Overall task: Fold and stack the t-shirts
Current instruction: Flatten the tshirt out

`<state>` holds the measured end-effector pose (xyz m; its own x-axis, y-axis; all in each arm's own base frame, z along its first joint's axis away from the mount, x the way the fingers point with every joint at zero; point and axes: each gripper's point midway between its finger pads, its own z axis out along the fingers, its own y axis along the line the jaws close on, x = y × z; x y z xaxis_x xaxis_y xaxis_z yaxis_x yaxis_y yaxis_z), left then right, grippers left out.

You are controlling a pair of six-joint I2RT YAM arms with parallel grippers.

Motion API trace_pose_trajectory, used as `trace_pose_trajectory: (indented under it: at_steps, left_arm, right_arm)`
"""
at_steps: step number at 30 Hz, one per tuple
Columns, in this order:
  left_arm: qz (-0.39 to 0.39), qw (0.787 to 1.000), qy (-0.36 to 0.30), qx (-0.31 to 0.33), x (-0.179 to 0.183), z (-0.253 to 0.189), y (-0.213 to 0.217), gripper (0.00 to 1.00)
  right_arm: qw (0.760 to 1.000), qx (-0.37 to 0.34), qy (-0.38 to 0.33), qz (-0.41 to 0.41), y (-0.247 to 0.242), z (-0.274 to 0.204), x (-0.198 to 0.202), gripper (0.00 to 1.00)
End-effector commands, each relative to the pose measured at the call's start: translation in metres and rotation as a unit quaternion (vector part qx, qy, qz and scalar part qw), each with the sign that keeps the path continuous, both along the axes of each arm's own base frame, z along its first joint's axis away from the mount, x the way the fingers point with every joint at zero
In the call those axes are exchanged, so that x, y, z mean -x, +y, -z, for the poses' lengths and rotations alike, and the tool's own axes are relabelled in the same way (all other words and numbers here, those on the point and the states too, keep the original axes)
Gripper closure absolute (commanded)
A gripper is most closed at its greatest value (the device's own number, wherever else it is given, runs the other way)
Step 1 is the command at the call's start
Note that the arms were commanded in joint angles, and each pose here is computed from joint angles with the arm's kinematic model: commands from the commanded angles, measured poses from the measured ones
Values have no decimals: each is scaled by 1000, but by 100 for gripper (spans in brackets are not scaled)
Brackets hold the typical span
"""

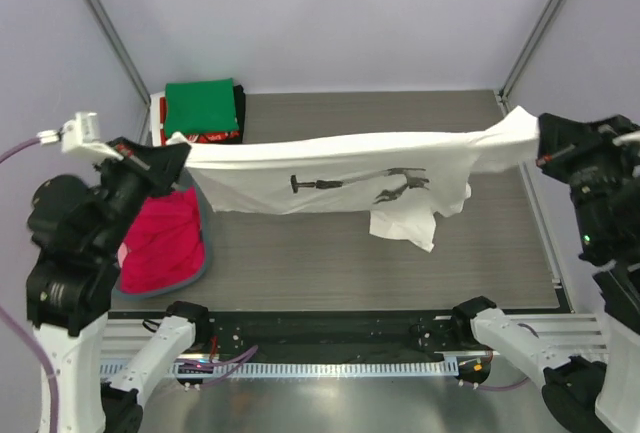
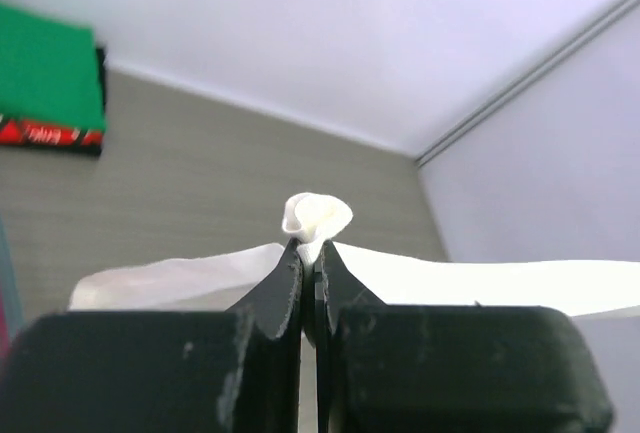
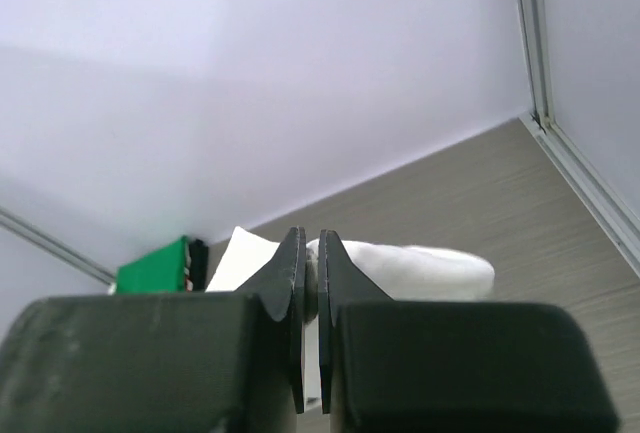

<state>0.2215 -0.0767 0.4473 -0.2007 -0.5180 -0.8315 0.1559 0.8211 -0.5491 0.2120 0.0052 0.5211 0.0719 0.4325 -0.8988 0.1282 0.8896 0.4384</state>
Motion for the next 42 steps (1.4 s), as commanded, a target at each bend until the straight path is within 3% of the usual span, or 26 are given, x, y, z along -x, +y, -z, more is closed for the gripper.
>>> trace_pose_trajectory:
  at_steps: [1,5,8,9,12,16,18,19,20,21,22,23,24,27,32,38,42]
  left_arm:
    - [-2,991,-127,37,39,-73,9,100]
    - [-4,985,-162,58,47,-102,11,100]
    - [-16,988,-144,57,24,-106,10,100]
    - [-34,992,-111,58,-3,-95,10,100]
    - [-89,993,-56,49,-35,-79,22,100]
    - [-134,991,11,13,-113,-25,22,100]
    - [-147,988,54,0,-143,15,25,100]
    - [-152,984,95,-2,-165,45,25,91]
    - [-155,979,132,-2,-177,72,30,80]
    - [-153,976,158,-3,-187,92,30,66]
    - [-155,969,194,-2,-191,115,33,38]
    - [-159,956,247,-6,-203,155,37,28]
    - [-157,948,278,-8,-204,175,38,24]
    - [-141,923,358,-26,-192,232,37,20]
    - [-125,924,361,-23,-166,256,31,19]
    - [-91,920,379,-44,-124,279,6,22]
    - [-69,911,402,-60,-109,301,-17,23]
  right_arm:
    - [997,-30,-73,10,-17,-35,36,99]
    - [995,9,-88,41,-33,-64,48,99]
    - [996,38,-61,58,-29,-71,15,99]
    - [996,59,-29,62,-19,-63,-18,99]
    - [991,97,8,96,-16,-54,-63,99]
    - [972,169,116,116,7,16,-177,99]
    - [965,180,149,121,5,47,-214,97]
    - [958,189,180,120,7,78,-243,90]
    - [955,191,197,117,3,96,-260,55]
    - [951,195,209,120,1,110,-272,28]
    - [947,198,223,118,0,125,-283,8]
    - [935,206,267,111,-5,167,-305,1]
    - [934,204,275,99,-2,174,-312,0]
    - [917,203,335,79,3,223,-311,0]
    - [925,147,348,33,20,265,-280,0]
    - [906,79,414,-49,49,335,-223,0]
    - [880,51,466,-72,56,383,-198,0]
